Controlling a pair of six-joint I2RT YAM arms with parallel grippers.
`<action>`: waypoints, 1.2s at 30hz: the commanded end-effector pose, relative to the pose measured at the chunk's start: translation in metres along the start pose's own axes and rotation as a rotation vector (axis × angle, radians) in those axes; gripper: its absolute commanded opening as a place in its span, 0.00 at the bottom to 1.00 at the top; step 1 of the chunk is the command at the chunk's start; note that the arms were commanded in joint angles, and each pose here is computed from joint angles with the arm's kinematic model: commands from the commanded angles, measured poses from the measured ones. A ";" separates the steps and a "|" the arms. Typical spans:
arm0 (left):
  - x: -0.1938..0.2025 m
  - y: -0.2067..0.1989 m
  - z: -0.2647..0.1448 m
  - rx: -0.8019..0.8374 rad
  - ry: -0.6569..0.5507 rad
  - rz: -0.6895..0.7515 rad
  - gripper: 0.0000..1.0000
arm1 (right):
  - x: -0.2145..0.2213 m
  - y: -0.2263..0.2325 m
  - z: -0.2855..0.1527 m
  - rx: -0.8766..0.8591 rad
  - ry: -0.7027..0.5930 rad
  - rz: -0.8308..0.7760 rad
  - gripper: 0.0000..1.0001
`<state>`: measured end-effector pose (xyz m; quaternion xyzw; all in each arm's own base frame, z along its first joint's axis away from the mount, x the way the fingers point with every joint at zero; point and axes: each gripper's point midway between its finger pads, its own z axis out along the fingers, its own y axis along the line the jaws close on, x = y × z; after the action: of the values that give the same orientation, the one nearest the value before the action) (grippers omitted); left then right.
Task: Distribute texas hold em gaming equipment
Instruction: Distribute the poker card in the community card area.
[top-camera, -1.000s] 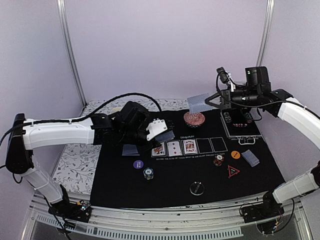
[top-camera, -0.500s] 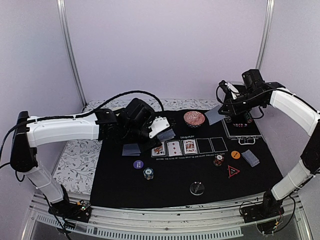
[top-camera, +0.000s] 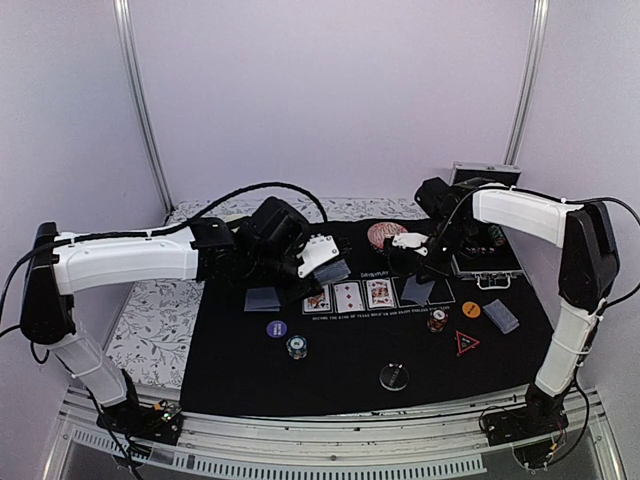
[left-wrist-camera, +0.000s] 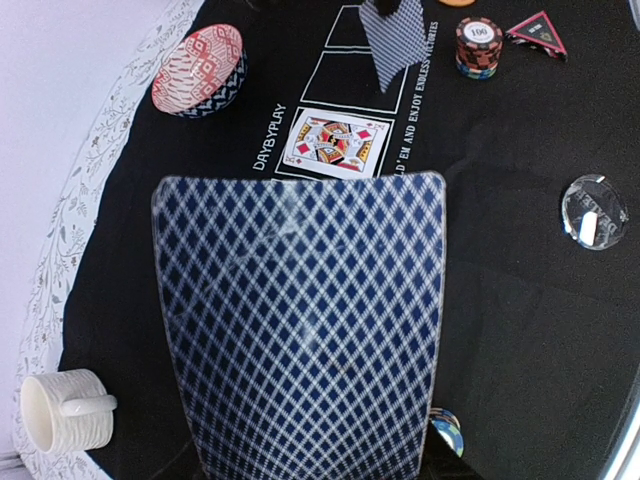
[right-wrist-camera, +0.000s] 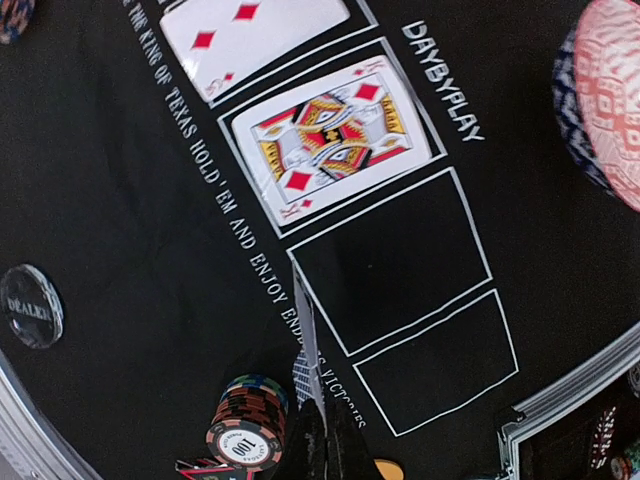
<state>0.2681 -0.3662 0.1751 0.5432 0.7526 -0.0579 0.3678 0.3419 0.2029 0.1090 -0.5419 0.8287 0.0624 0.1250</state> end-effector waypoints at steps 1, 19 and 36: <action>-0.003 0.002 -0.005 -0.006 -0.019 0.000 0.43 | 0.011 0.011 0.005 0.002 0.117 -0.222 0.02; 0.002 0.002 -0.004 -0.014 -0.008 0.011 0.43 | 0.005 0.007 0.034 0.009 0.174 -0.437 0.02; 0.004 0.003 -0.002 -0.022 -0.004 0.018 0.43 | -0.022 -0.017 0.062 0.085 0.122 -0.558 0.02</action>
<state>0.2677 -0.3618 0.1677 0.5482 0.7524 -0.0470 0.3621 0.3628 0.2179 0.0583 -0.7338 0.6717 -0.0386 0.0937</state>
